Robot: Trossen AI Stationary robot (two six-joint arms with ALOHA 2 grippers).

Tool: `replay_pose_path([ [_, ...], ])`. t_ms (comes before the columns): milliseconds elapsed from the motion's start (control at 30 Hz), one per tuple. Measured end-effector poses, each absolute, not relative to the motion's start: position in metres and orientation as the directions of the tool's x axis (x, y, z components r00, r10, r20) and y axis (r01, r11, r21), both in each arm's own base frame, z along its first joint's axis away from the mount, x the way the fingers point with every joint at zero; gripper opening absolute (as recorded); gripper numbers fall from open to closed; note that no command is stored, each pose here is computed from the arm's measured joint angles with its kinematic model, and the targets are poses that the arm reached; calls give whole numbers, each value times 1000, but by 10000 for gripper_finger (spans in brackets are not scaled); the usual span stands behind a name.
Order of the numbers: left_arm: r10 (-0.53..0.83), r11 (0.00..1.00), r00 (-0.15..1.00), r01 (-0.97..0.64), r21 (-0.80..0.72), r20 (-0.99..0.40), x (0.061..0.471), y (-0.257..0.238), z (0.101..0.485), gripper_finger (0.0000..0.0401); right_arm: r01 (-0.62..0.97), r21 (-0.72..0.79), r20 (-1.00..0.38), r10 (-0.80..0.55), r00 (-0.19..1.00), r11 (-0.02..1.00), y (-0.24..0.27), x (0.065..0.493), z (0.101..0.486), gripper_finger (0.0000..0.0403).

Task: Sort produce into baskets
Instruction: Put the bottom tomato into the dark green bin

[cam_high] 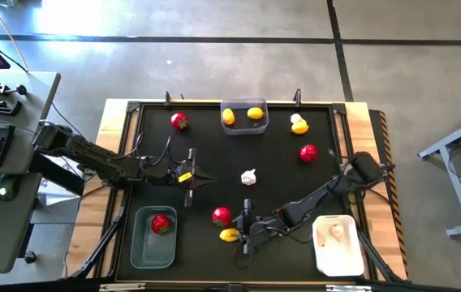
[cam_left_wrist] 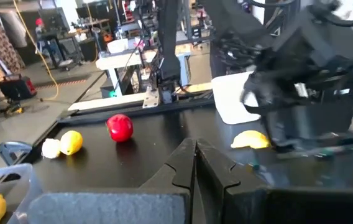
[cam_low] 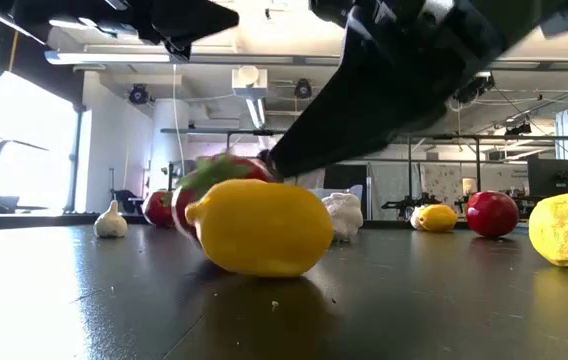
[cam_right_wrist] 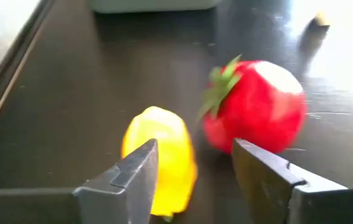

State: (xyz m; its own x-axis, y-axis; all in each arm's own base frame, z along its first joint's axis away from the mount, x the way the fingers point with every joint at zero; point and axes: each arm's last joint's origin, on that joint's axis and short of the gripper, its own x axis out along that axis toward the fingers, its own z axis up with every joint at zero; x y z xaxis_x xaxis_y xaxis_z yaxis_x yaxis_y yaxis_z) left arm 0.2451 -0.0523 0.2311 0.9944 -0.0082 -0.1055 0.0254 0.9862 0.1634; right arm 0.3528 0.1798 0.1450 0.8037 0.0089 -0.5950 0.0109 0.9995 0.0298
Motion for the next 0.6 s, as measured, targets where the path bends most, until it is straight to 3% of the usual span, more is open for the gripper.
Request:
replay_pose_path([
  [200,-11,982,997,26,187,-79,232,-61,229,1,58,31,-598,-28,801,998,164,347,174,110],
  [400,-7,989,999,14,147,-47,210,-66,214,1,52,55,-610,-8,792,997,160,348,175,14],
  [500,-8,992,999,12,122,-38,201,-68,205,0,99,92,-613,-22,790,991,156,350,174,8],
  [600,1,995,999,3,103,-43,194,-70,199,0,121,126,-608,-20,794,985,151,353,175,41],
])
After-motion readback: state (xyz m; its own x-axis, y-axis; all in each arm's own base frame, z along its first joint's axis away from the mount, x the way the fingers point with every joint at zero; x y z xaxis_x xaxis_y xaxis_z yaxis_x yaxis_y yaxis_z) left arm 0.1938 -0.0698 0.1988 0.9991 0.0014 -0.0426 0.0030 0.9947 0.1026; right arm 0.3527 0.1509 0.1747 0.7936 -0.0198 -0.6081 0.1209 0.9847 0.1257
